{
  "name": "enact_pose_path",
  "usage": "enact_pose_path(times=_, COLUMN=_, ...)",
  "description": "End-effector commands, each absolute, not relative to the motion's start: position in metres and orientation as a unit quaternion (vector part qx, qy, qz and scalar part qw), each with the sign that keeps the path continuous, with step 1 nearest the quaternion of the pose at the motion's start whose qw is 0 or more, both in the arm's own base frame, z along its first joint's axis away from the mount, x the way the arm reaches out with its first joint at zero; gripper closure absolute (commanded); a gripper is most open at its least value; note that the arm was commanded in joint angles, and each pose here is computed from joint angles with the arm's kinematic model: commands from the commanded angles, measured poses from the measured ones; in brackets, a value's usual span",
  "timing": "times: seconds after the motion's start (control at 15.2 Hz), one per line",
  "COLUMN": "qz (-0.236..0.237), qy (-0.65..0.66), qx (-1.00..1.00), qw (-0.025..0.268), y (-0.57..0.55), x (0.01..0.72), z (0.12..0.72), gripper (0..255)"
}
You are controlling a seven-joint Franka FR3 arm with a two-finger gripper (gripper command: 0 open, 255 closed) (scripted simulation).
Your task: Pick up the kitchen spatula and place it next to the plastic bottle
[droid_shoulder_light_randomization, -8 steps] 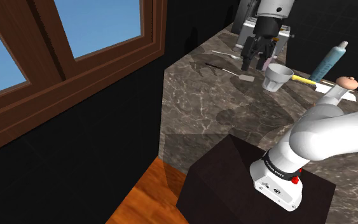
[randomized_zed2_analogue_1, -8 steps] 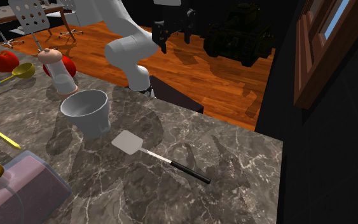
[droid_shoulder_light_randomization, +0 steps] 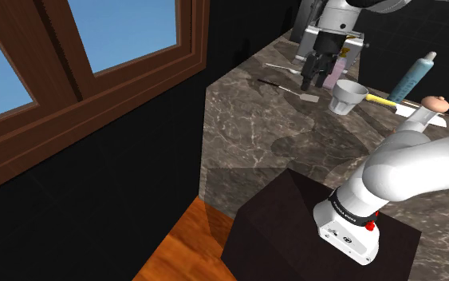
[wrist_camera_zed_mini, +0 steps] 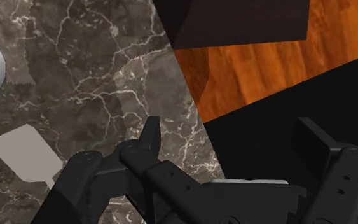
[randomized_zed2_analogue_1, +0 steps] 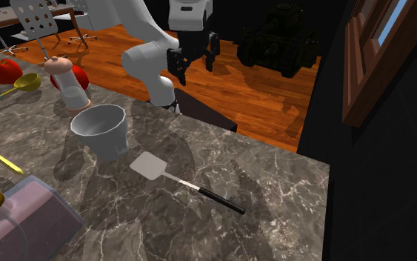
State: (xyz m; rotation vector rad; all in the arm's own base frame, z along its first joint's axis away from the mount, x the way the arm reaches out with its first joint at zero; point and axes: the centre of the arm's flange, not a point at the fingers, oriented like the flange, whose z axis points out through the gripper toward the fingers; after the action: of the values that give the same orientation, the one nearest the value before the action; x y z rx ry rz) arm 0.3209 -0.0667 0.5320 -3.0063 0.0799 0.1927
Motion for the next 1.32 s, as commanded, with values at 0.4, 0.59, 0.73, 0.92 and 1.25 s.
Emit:
enact_pose_path(times=0.4, qz=0.025, qy=-0.048, qx=-0.998, qw=0.041, y=-0.139, x=0.366, z=0.493, gripper=0)
enact_pose_path(times=0.59, qz=0.011, qy=-0.075, qx=-0.997, qw=0.032, y=-0.165, x=0.387, z=0.479, gripper=0)
enact_pose_path(times=0.73, qz=0.002, qy=-0.093, qx=-0.995, qw=0.026, y=-0.181, x=0.401, z=0.471, gripper=0)
enact_pose_path(times=0.92, qz=-0.012, qy=-0.119, qx=-0.993, qw=0.018, y=-0.205, x=0.424, z=0.459, gripper=0)
enact_pose_path(times=1.25, qz=-0.033, qy=-0.158, qx=-0.987, qw=0.005, y=-0.237, x=0.460, z=0.444, gripper=0)
